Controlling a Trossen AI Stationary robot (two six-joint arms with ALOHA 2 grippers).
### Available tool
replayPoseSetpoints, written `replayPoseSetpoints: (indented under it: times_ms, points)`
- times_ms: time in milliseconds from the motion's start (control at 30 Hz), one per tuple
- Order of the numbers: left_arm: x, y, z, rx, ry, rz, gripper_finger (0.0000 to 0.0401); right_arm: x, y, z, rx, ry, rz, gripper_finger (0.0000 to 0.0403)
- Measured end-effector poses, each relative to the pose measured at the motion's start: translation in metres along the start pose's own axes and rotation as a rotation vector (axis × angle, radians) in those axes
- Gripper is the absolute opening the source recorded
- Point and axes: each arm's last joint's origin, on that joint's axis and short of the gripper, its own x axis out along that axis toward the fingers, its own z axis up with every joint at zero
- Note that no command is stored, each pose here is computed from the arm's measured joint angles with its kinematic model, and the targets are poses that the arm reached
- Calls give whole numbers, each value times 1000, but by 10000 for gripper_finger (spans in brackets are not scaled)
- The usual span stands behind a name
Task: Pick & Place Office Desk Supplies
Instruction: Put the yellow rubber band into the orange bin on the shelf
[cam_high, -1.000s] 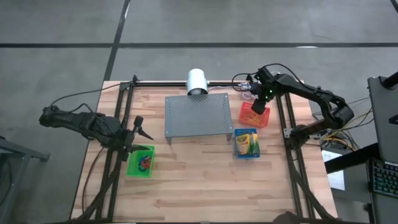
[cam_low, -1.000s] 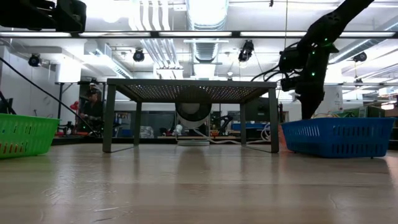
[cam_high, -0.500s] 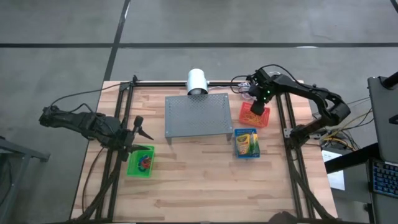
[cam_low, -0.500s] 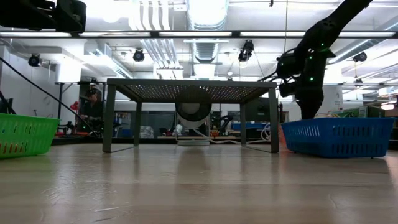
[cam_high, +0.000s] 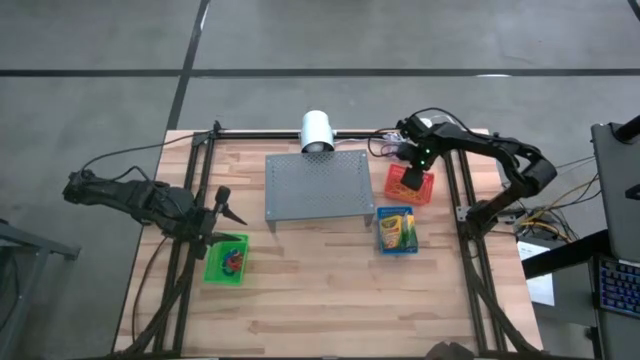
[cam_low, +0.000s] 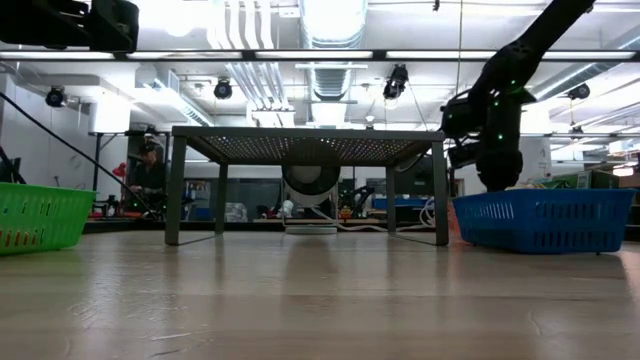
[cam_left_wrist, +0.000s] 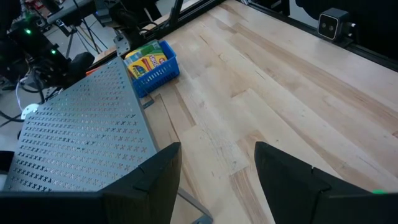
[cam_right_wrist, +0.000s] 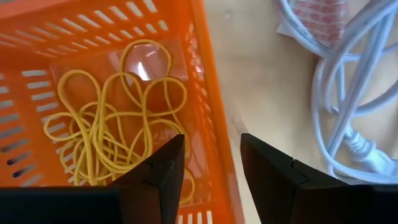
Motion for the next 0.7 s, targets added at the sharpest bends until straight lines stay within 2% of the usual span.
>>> replayPoseSetpoints:
  times_ms: [267, 700]
  points:
    - [0, 0, 0, 0, 0, 0, 209, 0, 0, 1, 4, -7, -3, 115]
    - [0, 0, 0, 0, 0, 0, 209, -1, 0, 1, 7, -14, -3, 22]
